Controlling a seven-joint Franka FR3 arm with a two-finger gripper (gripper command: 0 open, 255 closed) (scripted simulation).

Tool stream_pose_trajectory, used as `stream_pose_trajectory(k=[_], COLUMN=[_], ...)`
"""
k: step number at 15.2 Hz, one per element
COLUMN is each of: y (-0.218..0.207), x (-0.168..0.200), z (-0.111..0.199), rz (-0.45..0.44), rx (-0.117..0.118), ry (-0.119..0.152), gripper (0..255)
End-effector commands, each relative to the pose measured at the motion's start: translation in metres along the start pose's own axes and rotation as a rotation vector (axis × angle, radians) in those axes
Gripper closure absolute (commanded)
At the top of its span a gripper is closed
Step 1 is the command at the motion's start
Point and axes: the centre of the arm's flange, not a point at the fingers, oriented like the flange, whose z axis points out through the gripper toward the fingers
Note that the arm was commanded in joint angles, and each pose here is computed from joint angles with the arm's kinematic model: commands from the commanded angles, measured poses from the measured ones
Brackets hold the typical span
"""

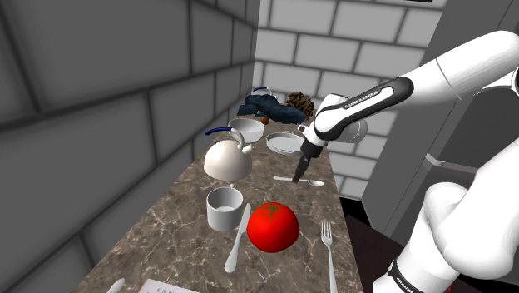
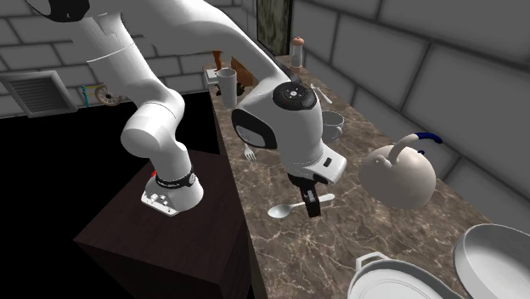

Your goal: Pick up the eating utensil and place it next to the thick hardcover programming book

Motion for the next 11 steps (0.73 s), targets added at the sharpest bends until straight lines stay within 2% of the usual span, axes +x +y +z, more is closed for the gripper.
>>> stream_pose_trajectory(k=[1, 8, 9, 11], y=[-0.0003, -0.0003, -0.0003, -0.0003], x=[-0.0005, -0.0005, -0.0005, -0.0005], z=[0.0085, 0.0085, 0.0085, 0.0085], rz=[0.000, 0.000, 0.000, 0.000], rx=[-0.001, 0.000, 0.000, 0.000], ry=[0.000, 0.000, 0.000, 0.000], gripper=[0, 0, 255, 255])
